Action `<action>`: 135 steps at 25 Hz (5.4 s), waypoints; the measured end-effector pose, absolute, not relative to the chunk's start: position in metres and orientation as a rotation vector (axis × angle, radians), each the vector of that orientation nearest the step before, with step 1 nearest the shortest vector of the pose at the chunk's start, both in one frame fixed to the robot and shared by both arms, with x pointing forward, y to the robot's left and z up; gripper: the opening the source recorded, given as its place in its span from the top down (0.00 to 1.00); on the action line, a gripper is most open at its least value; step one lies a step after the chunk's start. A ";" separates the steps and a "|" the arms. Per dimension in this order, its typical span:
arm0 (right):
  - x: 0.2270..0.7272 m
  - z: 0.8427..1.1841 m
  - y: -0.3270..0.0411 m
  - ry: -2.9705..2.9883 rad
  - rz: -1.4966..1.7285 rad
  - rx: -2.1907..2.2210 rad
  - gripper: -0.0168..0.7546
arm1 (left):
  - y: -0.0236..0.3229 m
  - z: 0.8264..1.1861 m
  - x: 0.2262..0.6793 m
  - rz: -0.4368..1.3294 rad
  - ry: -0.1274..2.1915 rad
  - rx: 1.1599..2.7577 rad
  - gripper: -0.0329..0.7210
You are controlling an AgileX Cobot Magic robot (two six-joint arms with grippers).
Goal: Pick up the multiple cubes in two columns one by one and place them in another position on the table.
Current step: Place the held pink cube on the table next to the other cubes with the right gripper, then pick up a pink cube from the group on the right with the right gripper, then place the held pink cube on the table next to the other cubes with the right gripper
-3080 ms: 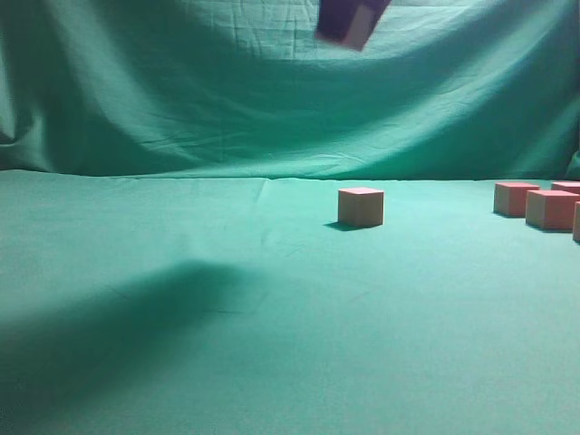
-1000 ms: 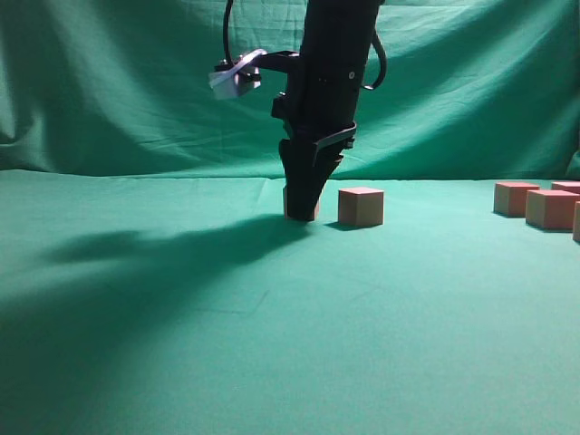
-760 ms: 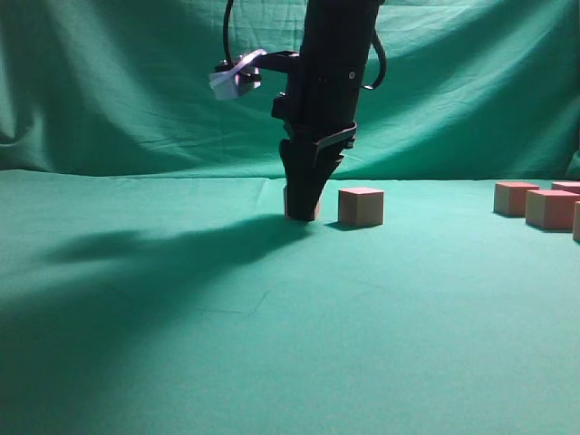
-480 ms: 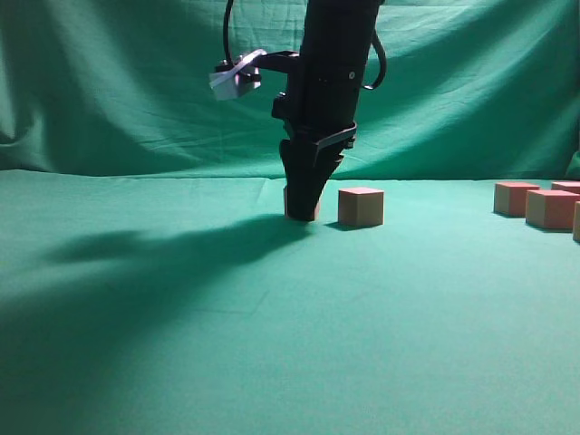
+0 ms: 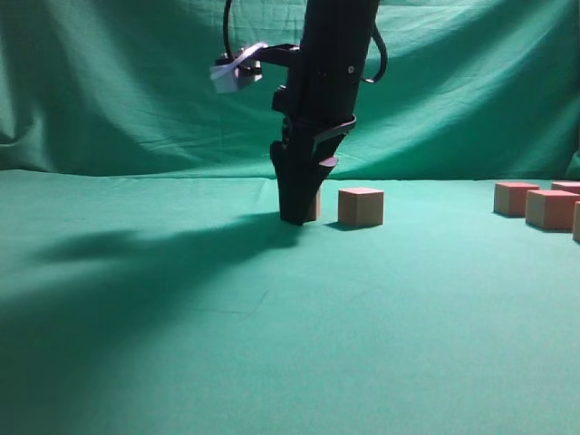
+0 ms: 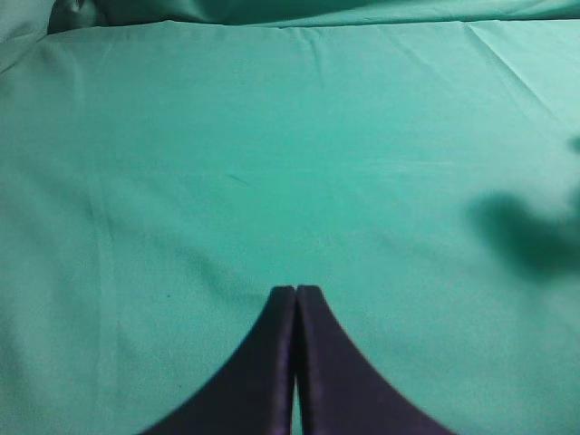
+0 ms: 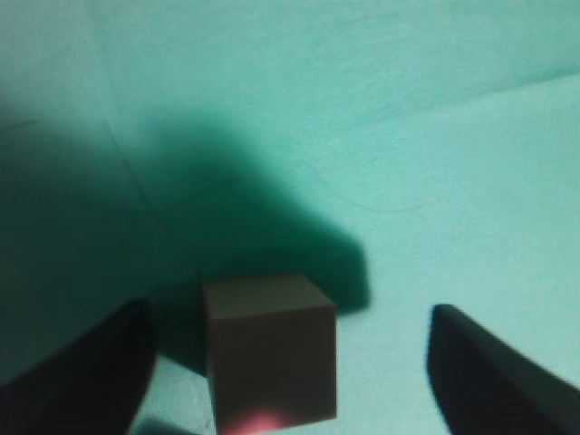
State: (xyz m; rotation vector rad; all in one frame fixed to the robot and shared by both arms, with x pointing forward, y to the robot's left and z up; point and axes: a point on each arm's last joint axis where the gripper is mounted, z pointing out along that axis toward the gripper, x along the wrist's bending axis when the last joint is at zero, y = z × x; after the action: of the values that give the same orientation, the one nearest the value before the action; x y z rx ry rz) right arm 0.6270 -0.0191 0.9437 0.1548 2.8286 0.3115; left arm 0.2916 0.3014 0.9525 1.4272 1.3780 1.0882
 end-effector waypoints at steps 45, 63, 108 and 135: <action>0.452 1.087 -0.209 2.242 0.212 1.731 0.26 | 0.301 0.953 0.292 1.088 1.378 1.427 0.96; 0.484 0.990 -0.232 2.226 0.214 1.978 0.26 | 0.301 0.953 0.292 1.088 1.378 1.427 0.96; 0.529 1.011 -0.180 2.461 0.212 1.724 0.63 | 0.301 0.953 0.292 1.088 1.378 1.427 0.96; 0.593 1.000 0.047 2.671 0.388 1.402 0.63 | 0.301 0.953 0.292 1.088 1.378 1.427 0.96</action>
State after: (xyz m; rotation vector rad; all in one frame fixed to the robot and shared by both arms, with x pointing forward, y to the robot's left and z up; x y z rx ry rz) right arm 0.5929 0.0468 1.0000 1.4021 2.6710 0.3877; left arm 0.2916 0.3014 0.9525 1.4272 1.3780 1.0882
